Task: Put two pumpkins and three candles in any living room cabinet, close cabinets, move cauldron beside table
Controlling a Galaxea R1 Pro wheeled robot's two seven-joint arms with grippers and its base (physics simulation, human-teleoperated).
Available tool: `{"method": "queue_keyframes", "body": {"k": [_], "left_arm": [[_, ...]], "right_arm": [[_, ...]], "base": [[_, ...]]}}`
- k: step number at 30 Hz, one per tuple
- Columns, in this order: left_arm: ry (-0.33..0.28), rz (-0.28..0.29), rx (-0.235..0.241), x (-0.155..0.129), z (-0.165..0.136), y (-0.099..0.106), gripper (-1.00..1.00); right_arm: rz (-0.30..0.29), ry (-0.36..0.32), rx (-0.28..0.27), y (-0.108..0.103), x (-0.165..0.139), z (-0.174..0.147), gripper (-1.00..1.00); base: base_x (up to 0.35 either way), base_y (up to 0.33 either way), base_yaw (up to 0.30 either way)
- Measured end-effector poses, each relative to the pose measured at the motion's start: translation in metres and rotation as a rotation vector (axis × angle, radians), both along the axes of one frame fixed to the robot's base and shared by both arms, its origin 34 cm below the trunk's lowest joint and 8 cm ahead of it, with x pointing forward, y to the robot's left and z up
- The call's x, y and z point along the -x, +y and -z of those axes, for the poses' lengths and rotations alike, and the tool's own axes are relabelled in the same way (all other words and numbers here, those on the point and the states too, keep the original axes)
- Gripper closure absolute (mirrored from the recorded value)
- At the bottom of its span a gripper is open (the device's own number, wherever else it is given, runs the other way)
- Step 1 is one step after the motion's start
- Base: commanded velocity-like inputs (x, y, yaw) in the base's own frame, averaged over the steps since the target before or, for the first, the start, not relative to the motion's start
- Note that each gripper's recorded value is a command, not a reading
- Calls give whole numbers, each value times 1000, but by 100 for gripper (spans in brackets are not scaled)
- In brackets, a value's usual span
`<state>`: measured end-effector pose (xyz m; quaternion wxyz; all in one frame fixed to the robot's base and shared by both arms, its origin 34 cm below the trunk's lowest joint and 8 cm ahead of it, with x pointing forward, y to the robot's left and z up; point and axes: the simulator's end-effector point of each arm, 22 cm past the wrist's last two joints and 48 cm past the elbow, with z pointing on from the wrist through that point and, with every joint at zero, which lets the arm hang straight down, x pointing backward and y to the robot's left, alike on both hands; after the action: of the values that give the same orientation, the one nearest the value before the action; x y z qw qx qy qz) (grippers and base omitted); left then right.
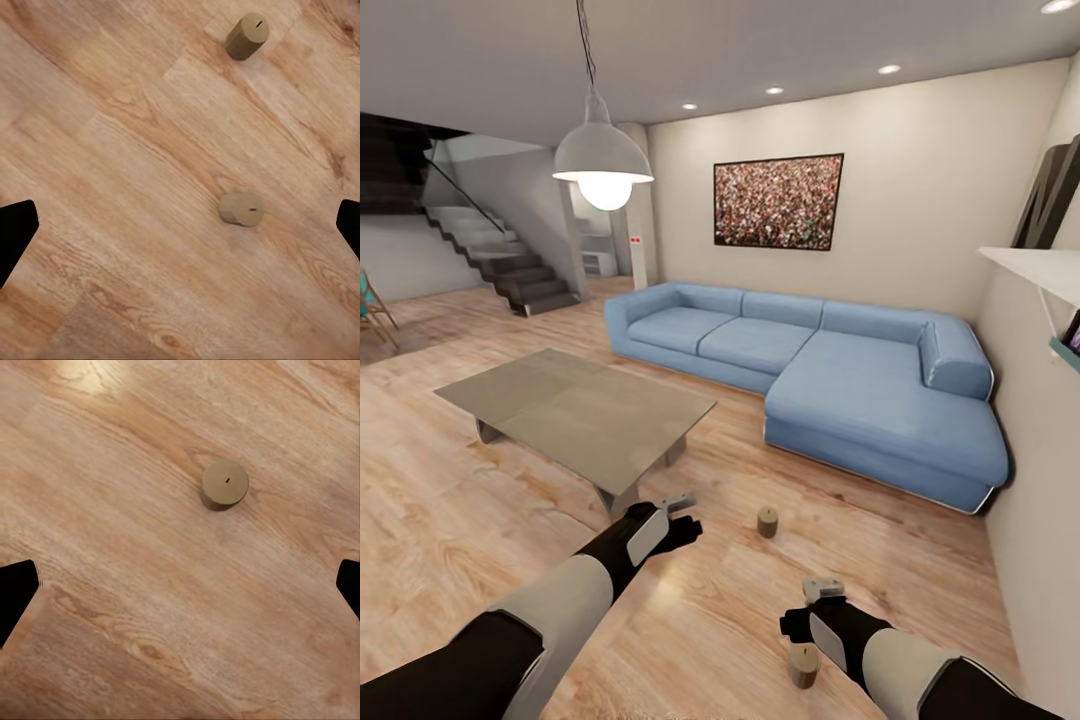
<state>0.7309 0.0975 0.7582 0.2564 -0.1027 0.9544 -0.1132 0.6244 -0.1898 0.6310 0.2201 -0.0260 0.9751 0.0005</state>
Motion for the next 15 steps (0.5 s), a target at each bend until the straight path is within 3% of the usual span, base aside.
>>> {"method": "queue_keyframes", "body": {"k": [7,11,15], "left_arm": [[-11,7,16,-4,-3,-8,-100],[-9,9,17,-5,-1,-10,-100],[-6,10,17,-4,1,-10,-100]], "right_arm": [[8,11,-16,2,3,5,-100],[80,25,-73,6,5,8,-100],[101,27,-87,7,5,9,-100]], "base": [[0,0,103],[0,0,-171],[0,0,-142]]}}
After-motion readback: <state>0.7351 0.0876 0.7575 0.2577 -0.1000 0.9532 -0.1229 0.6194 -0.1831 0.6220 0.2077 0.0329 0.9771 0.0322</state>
